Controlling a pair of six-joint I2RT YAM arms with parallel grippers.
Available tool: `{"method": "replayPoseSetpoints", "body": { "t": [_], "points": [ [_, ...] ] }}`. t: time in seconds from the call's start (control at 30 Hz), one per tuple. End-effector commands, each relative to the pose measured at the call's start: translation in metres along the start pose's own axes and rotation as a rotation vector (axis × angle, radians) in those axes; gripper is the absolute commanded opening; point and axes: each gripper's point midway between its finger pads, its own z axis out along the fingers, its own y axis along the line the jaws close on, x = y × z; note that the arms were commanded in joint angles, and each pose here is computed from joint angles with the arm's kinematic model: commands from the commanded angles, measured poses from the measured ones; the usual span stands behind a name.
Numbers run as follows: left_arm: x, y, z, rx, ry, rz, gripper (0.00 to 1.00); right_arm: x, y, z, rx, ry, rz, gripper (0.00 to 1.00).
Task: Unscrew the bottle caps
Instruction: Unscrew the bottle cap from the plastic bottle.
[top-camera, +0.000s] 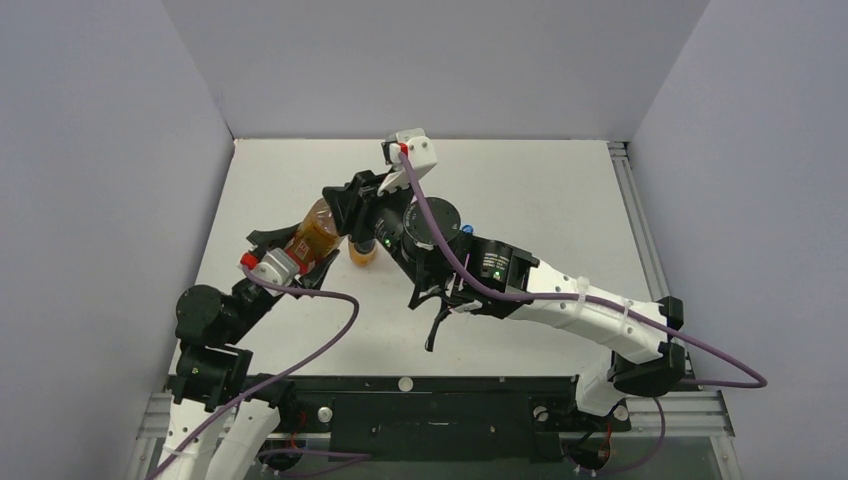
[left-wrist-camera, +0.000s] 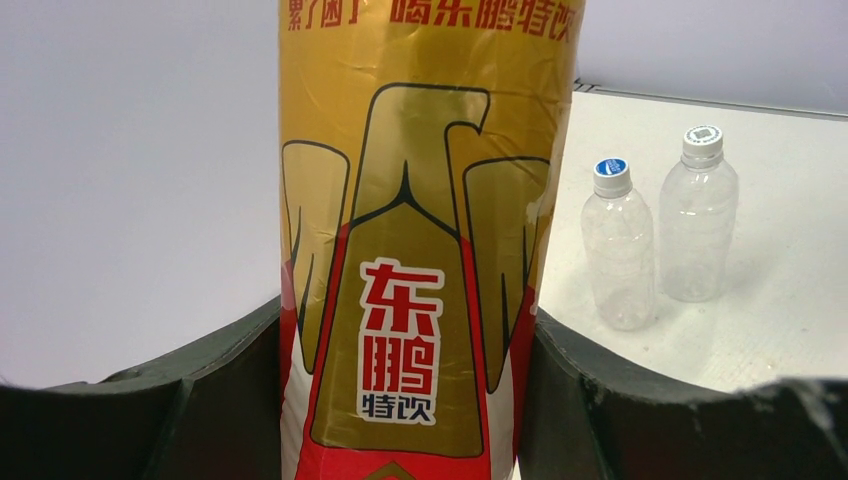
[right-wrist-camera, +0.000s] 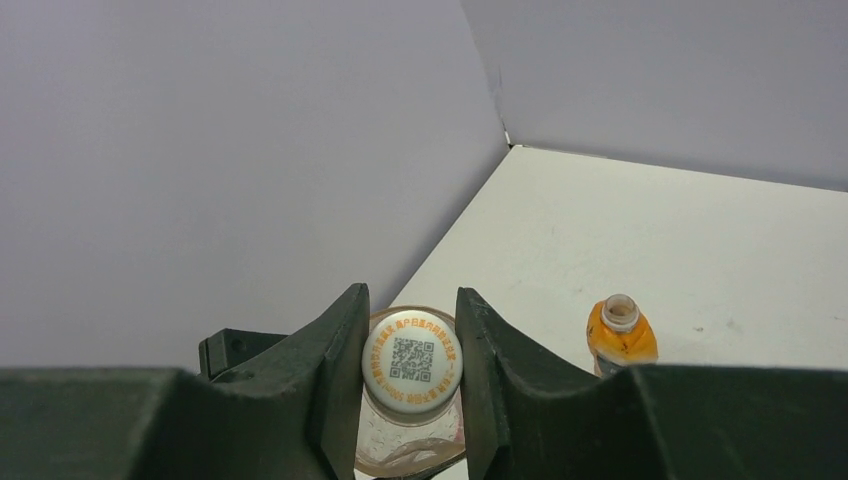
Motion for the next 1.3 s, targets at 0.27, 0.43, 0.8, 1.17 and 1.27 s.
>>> {"method": "replayPoseSetpoints", "body": {
  "t": [0.27,0.43,0.8,1.17,1.27],
  "points": [
    [-0.057,-0.079,-0.011,0.462,-0.067,-0.406,0.00,-0.047,0.025,-0.040,-0.334,-0.075,-0.013,0.00],
    [-0.082,-0.106,-0.026,0.685,-0.036,-0.597,0.00,-0.052,0.044,-0.082,-0.583,-0.074,-0.081,0.00],
    [-0.103,-0.110,-0.031,0.739,-0.048,-0.696,0.00,-0.054,0.052,-0.140,-0.883,-0.114,-0.049,0.00],
    [-0.095,-0.104,-0.024,0.688,-0.047,-0.619,0.00,-0.064,0.046,-0.115,-0.757,-0.110,-0.032,0.55],
    [-0.088,-0.094,-0.015,0.614,-0.066,-0.553,0.00,-0.073,0.029,-0.091,-0.567,-0.115,-0.006,0.78]
  ]
}}
